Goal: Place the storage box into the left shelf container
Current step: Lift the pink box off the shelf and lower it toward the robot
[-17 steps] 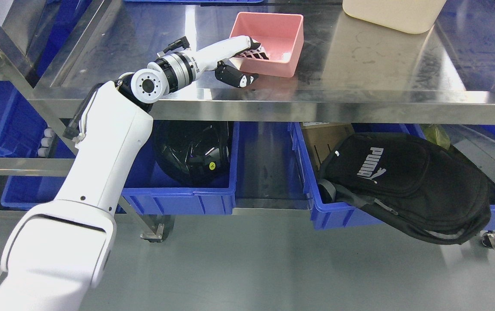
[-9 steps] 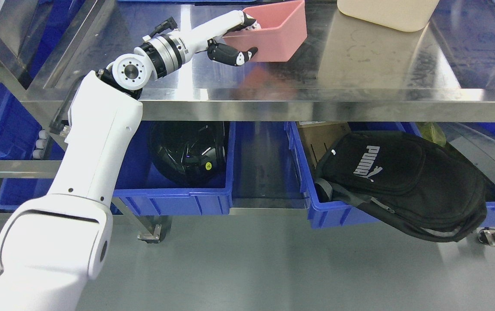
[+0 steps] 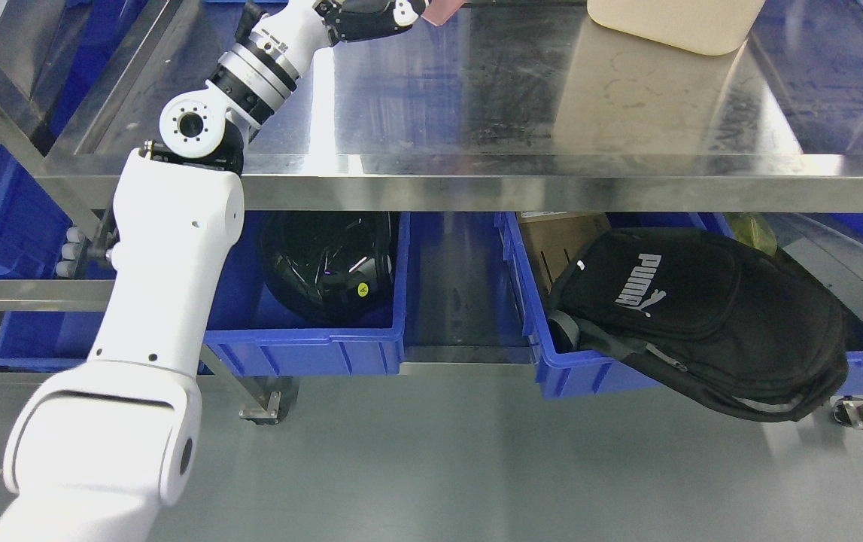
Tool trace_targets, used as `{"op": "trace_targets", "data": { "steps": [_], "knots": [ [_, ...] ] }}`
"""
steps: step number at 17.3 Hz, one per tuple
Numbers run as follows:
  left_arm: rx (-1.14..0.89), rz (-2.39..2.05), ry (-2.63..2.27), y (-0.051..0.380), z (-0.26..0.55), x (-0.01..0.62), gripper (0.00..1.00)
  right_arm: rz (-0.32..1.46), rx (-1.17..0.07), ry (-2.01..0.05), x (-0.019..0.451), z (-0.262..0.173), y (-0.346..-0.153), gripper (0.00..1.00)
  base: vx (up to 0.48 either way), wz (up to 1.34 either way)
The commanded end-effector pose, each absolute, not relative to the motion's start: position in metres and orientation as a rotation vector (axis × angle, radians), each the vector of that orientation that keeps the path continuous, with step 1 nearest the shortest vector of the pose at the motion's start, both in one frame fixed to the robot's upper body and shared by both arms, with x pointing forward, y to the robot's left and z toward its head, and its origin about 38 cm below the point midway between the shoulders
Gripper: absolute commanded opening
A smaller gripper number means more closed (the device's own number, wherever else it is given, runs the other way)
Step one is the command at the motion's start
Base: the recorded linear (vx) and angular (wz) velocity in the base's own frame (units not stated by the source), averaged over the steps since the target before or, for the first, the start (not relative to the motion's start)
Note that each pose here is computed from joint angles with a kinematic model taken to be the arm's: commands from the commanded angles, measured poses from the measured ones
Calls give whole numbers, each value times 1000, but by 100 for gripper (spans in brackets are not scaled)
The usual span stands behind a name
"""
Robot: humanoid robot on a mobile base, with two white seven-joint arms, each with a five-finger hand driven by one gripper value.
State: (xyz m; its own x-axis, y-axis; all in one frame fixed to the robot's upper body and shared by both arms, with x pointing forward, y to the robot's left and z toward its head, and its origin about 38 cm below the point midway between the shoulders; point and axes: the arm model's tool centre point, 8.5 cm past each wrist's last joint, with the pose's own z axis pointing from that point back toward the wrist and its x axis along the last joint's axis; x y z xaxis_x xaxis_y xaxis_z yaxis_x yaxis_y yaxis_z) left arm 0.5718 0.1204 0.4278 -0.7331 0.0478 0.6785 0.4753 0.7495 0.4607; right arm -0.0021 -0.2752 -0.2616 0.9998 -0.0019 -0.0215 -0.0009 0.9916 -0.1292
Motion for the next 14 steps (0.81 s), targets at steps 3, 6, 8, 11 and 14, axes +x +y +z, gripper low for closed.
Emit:
{"op": "trace_targets", "data": {
  "steps": [3, 6, 8, 11, 14],
  "knots": [
    [-691, -413, -2550, 104, 387, 446, 1, -3, -148, 13, -2, -261, -287, 100, 0, 0],
    [-713, -342, -2487, 110, 329, 425, 1, -3, -148, 13, -2, -261, -287, 100, -12, 0],
    [-712, -306, -2482, 115, 301, 416, 1, -3, -148, 13, -2, -261, -287, 100, -48, -58],
    [-672, -256, -2483, 130, 290, 414, 1, -3, -148, 13, -2, -261, -287, 100, -133, -169],
    [-557, -159, -2531, 170, 297, 422, 1, -3, -148, 13, -2, -261, -287, 100, -175, -132]
  ]
}}
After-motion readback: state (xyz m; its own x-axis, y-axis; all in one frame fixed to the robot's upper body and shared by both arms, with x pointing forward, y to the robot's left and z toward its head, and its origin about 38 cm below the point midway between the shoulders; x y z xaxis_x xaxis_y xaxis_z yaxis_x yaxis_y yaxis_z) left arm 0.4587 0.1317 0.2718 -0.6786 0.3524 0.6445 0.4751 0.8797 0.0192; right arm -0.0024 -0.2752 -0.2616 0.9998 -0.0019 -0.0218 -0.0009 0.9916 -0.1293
